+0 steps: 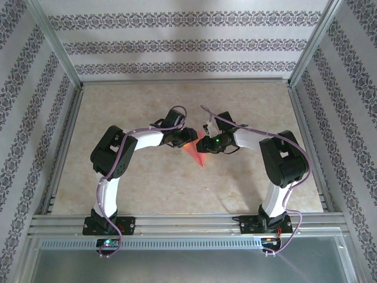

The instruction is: Fold a paper plane with a square sheet of paper (fold left side to right side)

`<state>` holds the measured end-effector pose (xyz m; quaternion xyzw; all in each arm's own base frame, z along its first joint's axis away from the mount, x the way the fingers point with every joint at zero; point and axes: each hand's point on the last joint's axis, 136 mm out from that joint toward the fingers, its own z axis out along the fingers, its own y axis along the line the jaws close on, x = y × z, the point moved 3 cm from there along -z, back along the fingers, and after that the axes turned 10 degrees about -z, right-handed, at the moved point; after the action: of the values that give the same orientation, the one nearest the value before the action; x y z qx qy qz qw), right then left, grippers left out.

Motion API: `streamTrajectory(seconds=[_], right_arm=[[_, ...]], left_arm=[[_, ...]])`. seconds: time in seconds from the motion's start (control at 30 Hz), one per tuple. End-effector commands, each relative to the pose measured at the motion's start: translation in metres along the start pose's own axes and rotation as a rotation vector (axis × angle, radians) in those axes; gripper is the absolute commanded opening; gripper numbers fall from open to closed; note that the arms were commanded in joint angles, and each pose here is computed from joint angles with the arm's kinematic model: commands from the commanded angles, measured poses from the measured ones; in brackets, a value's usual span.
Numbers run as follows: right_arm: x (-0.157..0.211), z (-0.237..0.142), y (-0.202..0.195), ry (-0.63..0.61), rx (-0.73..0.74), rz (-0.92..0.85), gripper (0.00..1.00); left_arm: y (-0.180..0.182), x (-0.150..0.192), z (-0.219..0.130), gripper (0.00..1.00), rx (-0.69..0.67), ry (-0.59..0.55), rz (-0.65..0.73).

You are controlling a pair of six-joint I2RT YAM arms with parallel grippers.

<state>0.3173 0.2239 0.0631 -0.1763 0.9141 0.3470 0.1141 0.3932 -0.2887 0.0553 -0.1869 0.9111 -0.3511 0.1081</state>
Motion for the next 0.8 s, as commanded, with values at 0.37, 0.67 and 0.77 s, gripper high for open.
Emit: streamTrajectory(seconds=[0.37, 0.67, 0.77], right_arm=[[0.003, 0.017, 0.003, 0.036, -0.031, 0.013, 0.24], [0.002, 0.023, -0.003, 0.026, -0.048, 0.01, 0.15], [0.002, 0.022, -0.006, 0.024, -0.049, 0.008, 0.14]], left_arm=[[0.038, 0.013, 0.009, 0.48, -0.161, 0.029, -0.019], [0.041, 0.014, 0.008, 0.48, -0.168, 0.029, -0.022], [0.042, 0.015, 0.008, 0.48, -0.17, 0.029, -0.021]])
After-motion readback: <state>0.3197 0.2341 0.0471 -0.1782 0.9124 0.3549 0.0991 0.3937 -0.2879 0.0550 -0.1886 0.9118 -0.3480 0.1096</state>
